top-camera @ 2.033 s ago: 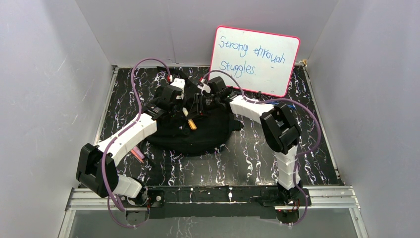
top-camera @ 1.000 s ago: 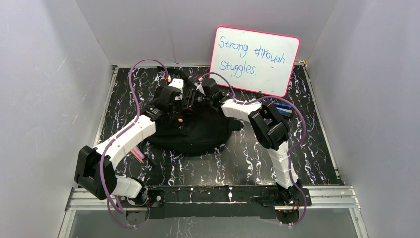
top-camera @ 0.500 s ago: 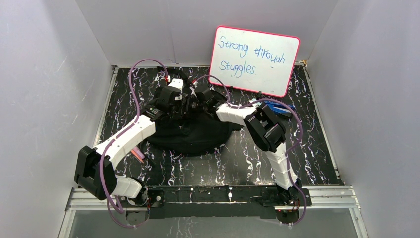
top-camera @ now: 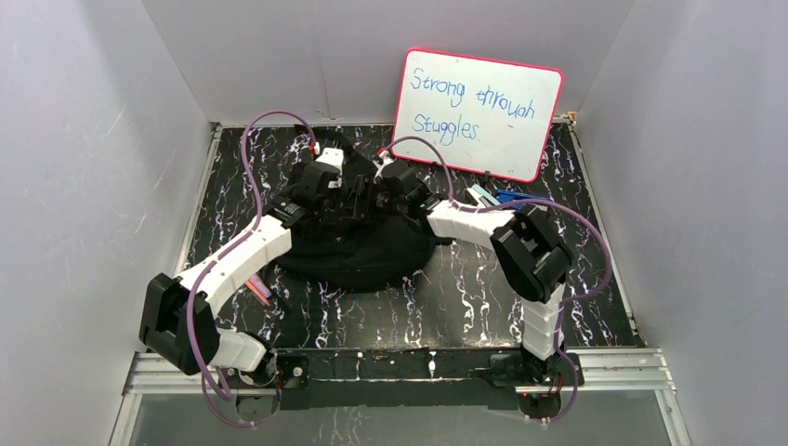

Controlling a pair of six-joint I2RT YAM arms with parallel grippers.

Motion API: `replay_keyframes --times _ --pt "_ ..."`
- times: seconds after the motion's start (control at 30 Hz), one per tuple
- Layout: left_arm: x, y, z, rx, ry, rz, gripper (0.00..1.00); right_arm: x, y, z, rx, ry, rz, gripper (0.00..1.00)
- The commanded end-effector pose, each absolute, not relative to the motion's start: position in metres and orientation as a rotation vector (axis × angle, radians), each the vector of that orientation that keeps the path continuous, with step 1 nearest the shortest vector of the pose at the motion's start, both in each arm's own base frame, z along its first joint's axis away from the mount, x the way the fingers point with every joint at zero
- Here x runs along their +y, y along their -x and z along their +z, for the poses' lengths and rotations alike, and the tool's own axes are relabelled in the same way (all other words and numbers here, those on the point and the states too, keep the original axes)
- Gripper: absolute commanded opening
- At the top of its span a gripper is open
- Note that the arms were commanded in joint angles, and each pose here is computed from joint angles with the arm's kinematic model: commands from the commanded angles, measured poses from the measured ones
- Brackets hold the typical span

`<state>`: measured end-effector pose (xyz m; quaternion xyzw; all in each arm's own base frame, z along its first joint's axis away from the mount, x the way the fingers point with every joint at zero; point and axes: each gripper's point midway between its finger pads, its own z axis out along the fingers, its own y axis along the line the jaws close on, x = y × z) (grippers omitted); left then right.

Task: Pack the student bag
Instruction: Place the stationery in the student bag.

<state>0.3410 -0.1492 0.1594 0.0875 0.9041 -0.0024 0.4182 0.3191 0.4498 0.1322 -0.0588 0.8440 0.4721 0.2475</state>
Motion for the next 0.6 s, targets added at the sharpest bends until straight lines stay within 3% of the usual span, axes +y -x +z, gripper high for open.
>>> replay_keyframes --times 0.0,0.33,0.57 --pt "-0.146 -0.336 0.166 2.257 -0.195 -0.016 0.00 0.433 -0.328 0.173 2.155 0.184 1.223 0.64" --pt "-0.145 -0.337 0.177 2.232 -0.157 -0.021 0.00 0.384 -0.308 0.170 2.096 0.204 1.085 0.64" --pt "-0.143 -0.335 0.182 2.231 -0.094 -0.048 0.22 0.354 -0.291 0.158 2.112 0.179 1.021 0.64"
